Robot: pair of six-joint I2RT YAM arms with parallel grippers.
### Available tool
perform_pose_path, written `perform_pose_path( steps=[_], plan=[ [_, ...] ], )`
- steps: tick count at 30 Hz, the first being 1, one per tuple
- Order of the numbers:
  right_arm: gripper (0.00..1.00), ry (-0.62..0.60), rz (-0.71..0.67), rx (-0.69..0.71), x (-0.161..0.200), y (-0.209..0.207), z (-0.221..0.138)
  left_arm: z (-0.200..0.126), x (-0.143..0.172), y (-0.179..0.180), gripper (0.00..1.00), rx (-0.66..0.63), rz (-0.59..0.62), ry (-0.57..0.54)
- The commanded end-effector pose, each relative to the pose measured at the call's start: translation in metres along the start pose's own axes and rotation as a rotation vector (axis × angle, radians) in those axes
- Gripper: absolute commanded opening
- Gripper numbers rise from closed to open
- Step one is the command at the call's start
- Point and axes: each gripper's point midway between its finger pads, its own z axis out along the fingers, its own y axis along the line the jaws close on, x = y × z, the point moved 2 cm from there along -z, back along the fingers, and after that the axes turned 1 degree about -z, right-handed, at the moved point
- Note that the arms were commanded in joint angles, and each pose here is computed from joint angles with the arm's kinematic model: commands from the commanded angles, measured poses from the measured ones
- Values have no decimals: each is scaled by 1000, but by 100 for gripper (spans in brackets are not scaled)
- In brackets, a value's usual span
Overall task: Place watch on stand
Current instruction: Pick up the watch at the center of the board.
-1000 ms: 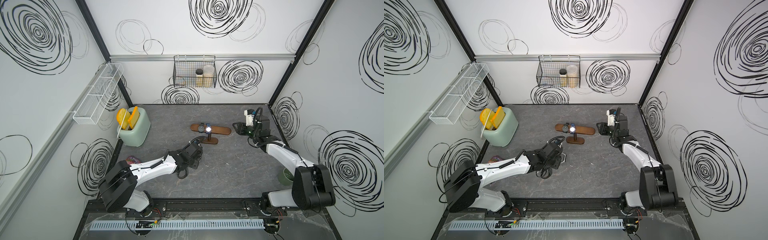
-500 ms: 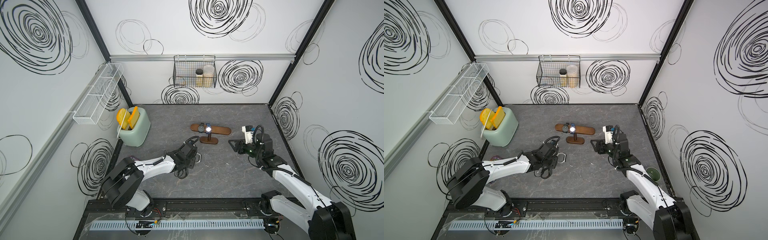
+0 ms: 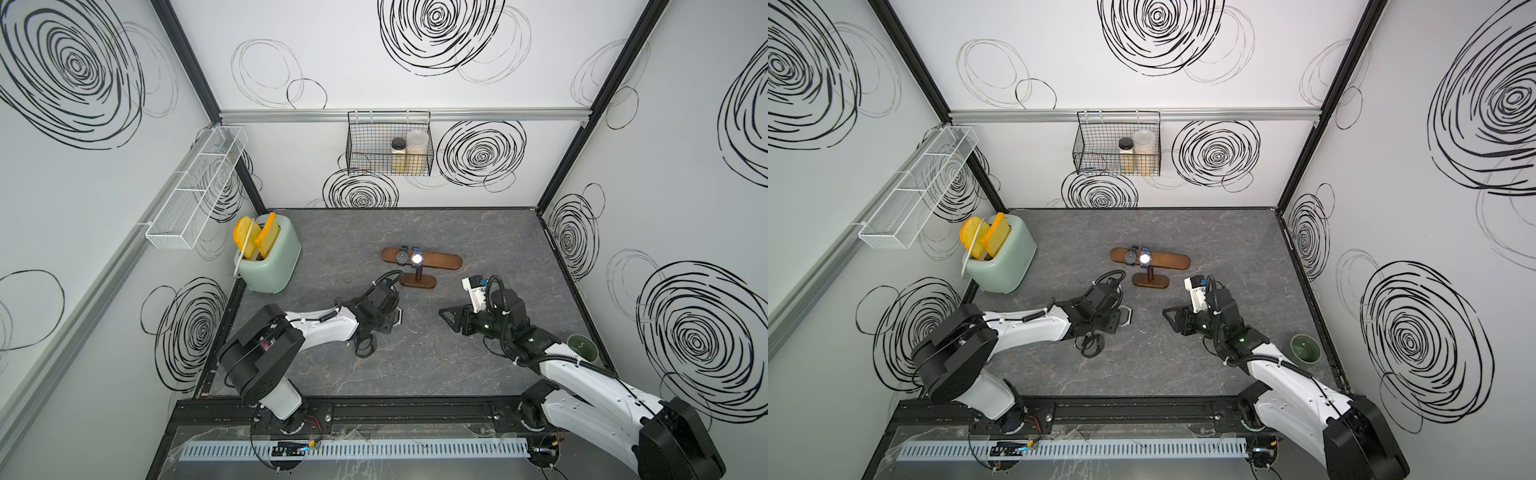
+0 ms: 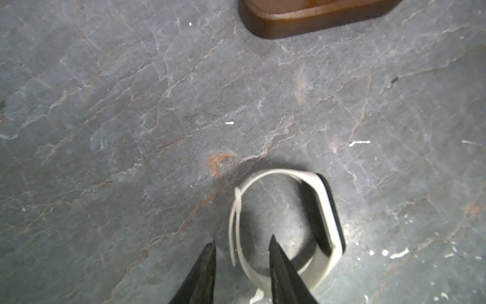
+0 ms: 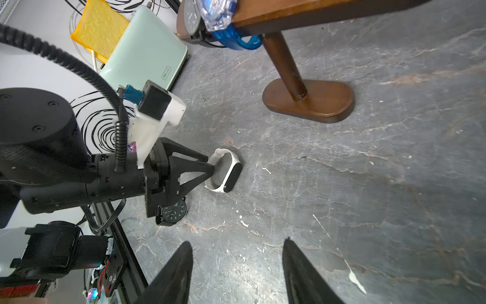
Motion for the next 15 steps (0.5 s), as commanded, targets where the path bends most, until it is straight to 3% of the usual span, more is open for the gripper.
perform_pose_path(
  steps=[1,7,15],
  plan=[
    [57,-36,1,-16,-9,7,1,4,-16,-3,35,2,-4,-43],
    [57,-18,-17,-51,-8,16,2,1,-6,-8,2,38,-10,-33],
    [57,24,-10,-145,2,36,5,-49,-16,-19,0,181,-40,-144]
  ],
)
